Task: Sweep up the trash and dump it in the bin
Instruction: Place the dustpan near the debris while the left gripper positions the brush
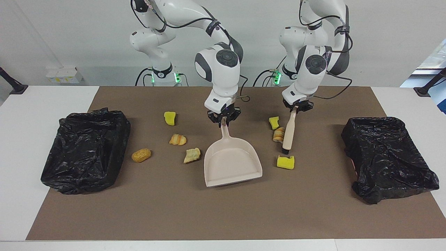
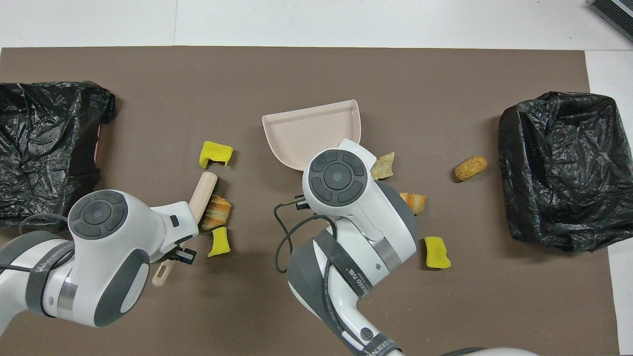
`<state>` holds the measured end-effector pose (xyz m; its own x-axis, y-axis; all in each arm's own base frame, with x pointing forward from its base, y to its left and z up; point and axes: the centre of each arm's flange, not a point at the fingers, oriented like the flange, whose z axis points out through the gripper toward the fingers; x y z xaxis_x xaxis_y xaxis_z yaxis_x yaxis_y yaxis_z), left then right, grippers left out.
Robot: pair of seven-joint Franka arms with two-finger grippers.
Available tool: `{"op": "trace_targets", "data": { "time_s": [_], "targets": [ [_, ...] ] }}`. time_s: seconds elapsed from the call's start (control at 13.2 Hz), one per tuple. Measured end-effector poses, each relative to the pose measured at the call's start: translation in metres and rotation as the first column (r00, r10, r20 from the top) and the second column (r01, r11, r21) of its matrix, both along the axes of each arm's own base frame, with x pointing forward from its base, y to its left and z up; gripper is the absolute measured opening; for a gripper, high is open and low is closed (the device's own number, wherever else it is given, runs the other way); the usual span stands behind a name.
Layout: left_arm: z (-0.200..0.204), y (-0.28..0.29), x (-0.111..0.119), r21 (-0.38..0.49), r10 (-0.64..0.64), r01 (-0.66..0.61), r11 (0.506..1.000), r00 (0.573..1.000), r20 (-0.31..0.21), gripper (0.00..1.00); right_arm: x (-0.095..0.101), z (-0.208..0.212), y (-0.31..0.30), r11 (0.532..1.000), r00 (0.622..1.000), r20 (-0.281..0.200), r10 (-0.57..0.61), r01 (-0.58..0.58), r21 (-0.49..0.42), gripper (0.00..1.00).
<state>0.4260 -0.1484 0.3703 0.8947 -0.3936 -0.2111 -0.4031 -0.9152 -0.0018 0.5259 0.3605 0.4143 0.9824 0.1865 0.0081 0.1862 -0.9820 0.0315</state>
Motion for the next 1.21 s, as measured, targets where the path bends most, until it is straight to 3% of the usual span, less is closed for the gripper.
{"op": "trace_targets", "data": {
  "time_s": [0.3,0.53,0.76,0.98,1.21],
  "targets": [
    [0.039,-0.001,0.019,-0.02,-0.034,0.034,0.999,0.999,-0.004,0.27,0.007,0.007,-0.014,0.997,0.997,0.001,0.072,-0.072,0.001,0.31],
    [0.062,0.011,0.048,-0.05,-0.078,0.08,0.996,0.996,0.038,0.27,0.004,0.005,-0.014,0.959,0.959,-0.017,0.283,-0.283,-0.005,0.31],
    [0.065,0.034,0.092,-0.058,-0.191,0.197,0.979,0.977,0.092,0.27,-0.005,-0.002,-0.02,0.861,0.859,-0.074,0.507,-0.509,-0.006,0.31],
    [0.057,0.041,0.145,-0.006,-0.282,0.286,0.958,0.948,0.149,0.27,-0.014,-0.007,-0.028,0.728,0.722,-0.113,0.683,-0.686,0.013,0.31],
    [0.031,0.043,0.182,0.014,-0.305,0.307,0.952,0.939,0.158,0.27,-0.018,-0.009,-0.033,0.585,0.579,-0.126,0.805,-0.811,0.015,0.31]
  ]
}}
